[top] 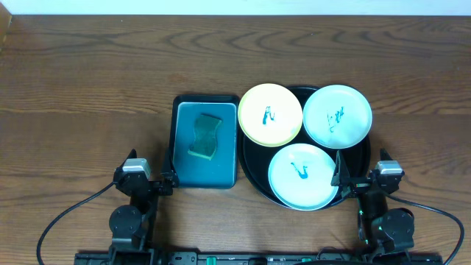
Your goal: Clean dirty plates on tray and stack at the side
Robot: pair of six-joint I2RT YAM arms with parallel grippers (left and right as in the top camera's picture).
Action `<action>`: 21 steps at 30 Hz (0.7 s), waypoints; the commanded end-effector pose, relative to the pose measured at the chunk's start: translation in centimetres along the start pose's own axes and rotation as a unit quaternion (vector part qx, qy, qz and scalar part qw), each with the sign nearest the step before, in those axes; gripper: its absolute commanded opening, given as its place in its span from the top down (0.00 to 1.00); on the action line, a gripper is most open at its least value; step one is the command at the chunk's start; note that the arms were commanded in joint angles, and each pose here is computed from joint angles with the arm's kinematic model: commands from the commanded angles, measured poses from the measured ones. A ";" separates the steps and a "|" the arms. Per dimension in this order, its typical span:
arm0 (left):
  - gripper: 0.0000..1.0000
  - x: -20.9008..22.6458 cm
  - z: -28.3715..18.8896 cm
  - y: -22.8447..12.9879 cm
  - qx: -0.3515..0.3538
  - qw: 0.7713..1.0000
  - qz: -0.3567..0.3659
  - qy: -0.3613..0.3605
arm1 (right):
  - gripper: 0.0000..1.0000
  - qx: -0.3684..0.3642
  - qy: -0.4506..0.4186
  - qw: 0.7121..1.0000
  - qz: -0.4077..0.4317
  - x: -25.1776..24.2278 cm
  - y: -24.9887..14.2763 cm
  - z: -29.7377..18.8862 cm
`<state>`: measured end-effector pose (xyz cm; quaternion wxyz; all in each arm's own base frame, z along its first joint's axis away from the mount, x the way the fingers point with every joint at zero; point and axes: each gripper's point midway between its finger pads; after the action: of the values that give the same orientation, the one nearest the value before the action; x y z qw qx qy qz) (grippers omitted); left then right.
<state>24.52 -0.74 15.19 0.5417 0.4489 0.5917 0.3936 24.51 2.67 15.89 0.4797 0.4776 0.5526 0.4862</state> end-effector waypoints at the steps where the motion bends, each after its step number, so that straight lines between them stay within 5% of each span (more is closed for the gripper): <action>1: 0.18 0.6 0.1 -1.5 0.025 1.000 -0.001 0.011 | 0.01 0.004 -0.001 1.000 -0.005 0.0 -0.2 0.0; 21: 0.18 -0.9 -0.2 0.6 0.126 0.991 -0.035 0.022 | 0.01 -0.017 0.010 0.999 0.029 0.2 1.3 -0.1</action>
<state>23.87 -1.29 13.07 0.4735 0.4880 0.6650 0.3089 24.51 2.94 16.33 0.4686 0.4819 0.5407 0.5058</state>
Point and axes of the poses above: each gripper's point midway between its finger pads, its own z axis out along the fingers, its own x axis along the line the jaws close on, y = z × x, and after that the axes turned 9 degrees about -z, right-handed
